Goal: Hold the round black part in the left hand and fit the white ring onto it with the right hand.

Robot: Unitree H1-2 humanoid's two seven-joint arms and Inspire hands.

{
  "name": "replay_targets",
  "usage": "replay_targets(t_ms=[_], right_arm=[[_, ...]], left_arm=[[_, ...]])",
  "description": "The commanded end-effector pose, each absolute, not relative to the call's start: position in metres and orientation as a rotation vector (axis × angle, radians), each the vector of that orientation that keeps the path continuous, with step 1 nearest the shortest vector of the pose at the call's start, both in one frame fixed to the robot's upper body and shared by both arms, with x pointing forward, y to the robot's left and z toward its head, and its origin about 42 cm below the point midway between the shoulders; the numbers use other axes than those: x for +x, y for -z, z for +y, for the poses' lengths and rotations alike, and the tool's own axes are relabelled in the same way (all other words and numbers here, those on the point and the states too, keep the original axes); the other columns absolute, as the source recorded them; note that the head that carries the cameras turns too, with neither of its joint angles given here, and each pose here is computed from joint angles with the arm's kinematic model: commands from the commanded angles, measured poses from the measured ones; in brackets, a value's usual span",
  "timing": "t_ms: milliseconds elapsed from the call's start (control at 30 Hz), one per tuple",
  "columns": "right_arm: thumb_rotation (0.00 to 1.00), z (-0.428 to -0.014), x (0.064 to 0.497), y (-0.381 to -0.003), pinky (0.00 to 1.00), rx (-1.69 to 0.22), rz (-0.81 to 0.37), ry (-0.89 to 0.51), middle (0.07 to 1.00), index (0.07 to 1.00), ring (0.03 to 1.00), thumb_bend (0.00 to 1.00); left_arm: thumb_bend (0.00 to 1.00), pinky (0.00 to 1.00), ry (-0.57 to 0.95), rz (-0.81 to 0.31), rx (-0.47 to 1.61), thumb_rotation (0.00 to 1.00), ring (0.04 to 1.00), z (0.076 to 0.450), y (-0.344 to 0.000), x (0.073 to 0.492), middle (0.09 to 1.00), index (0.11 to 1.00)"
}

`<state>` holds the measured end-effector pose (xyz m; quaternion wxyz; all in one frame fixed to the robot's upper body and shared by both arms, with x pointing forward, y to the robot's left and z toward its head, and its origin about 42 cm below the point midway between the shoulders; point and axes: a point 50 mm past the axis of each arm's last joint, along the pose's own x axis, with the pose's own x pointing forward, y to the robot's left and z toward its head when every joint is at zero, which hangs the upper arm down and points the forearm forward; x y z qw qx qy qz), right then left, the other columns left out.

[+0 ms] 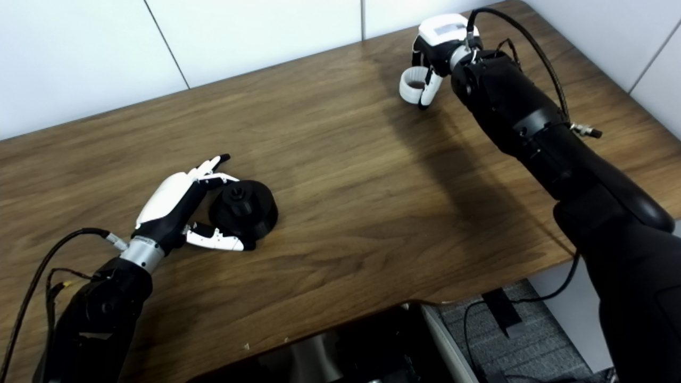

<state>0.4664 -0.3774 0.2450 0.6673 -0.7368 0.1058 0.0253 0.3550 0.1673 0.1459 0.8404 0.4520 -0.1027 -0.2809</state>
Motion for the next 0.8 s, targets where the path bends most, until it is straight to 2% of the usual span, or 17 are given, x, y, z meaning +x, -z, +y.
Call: replay_targets(t_ms=[0,200,233,267,333,500,567,667,767], right_arm=[[0.18,-0.384,0.471,-0.272,0.99,-1.677,0.186,0.011,0.625,0.608,0.715,0.80],[0.18,-0.385,0.471,-0.273,1.00,-1.671,0.180,0.014,0.625,0.599,0.702,0.80],[0.16,-0.385,0.471,-0.273,1.00,-1.667,0.183,0.016,0.622,0.537,0.703,0.64],[0.15,-0.385,0.471,-0.274,1.00,-1.664,0.185,0.018,0.620,0.516,0.704,0.58],[0.15,-0.386,0.471,-0.275,1.00,-1.659,0.176,0.018,0.624,0.498,0.704,0.54],[0.15,-0.384,0.470,-0.281,0.96,-1.697,0.148,0.021,0.631,0.494,0.692,0.52],[0.15,-0.383,0.469,-0.286,0.99,-1.701,0.140,0.017,0.644,0.494,0.705,0.52],[0.15,-0.378,0.467,-0.296,1.00,-1.697,0.132,0.017,0.753,0.495,0.831,0.52],[0.15,-0.375,0.466,-0.304,1.00,-1.720,0.100,0.019,0.775,0.494,0.831,0.52]], left_arm=[[1.00,1.00,0.584,-0.240,0.983,0.38,1.000,0.170,-0.155,0.360,1.000,0.634],[1.00,1.00,0.584,-0.244,0.985,0.38,1.000,0.170,-0.155,0.361,1.000,0.637],[1.00,1.00,0.584,-0.245,0.982,0.38,1.000,0.170,-0.155,0.361,1.000,0.635],[1.00,1.00,0.584,-0.246,0.980,0.37,1.000,0.170,-0.155,0.361,1.000,0.635],[1.00,1.00,0.585,-0.246,0.981,0.37,1.000,0.170,-0.156,0.362,1.000,0.634],[1.00,1.00,0.587,-0.246,0.987,0.38,1.000,0.169,-0.156,0.363,1.000,0.635],[1.00,1.00,0.586,-0.244,0.986,0.38,1.000,0.169,-0.156,0.363,1.000,0.634],[1.00,1.00,0.587,-0.243,0.989,0.37,1.000,0.169,-0.155,0.363,1.000,0.634],[1.00,1.00,0.587,-0.239,0.986,0.36,1.000,0.168,-0.155,0.363,1.000,0.633]])
